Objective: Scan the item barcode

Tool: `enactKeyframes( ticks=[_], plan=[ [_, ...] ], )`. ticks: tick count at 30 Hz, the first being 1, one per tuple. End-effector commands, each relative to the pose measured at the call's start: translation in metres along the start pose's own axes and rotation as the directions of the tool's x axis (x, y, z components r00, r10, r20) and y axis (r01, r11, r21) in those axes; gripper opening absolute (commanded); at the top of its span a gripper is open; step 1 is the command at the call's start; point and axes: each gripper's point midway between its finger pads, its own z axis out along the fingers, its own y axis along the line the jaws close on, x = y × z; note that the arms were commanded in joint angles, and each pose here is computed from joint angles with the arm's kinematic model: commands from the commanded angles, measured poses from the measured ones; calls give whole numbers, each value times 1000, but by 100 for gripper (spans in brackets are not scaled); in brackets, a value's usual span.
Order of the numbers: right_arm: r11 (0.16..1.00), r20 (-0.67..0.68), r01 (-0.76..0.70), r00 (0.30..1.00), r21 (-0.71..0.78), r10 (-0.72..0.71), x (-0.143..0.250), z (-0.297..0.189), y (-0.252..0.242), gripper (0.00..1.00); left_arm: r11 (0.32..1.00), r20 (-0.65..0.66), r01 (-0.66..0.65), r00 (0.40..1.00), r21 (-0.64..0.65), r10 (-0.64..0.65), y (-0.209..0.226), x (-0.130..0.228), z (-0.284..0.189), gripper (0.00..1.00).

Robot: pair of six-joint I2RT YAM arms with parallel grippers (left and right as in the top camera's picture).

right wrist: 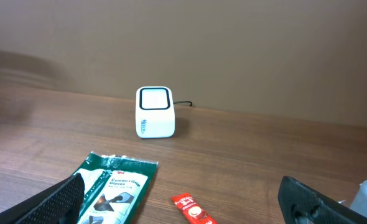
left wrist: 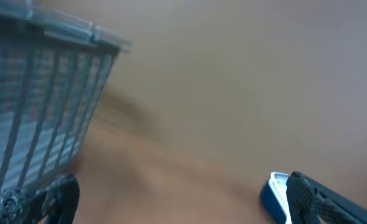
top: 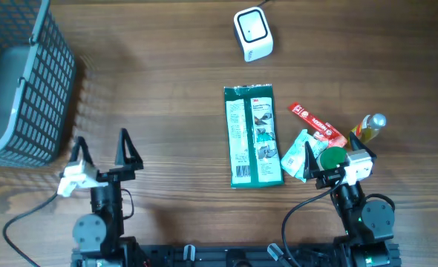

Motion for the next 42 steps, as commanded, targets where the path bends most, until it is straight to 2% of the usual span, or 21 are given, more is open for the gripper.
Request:
enactKeyframes(
  ticks=[1,4,6,42],
  plan=[
    [1000,11,-16,1000,20,16,-2,-1,-4,100,999,-139,-40,990,-27,36,10,34,-3,100],
    [1000,11,-16,1000,20,16,-2,-1,-4,100,981,-252,-188,948,52,196,7,62,-8,100],
    [1000,11,-16,1000,20,16,-2,-1,-4,100,970,-249,-227,938,84,241,3,63,-8,100],
    [1000,11,-16,1000,20,16,-2,-1,-4,99,970,-249,-211,939,118,235,-3,63,-9,100]
  ],
)
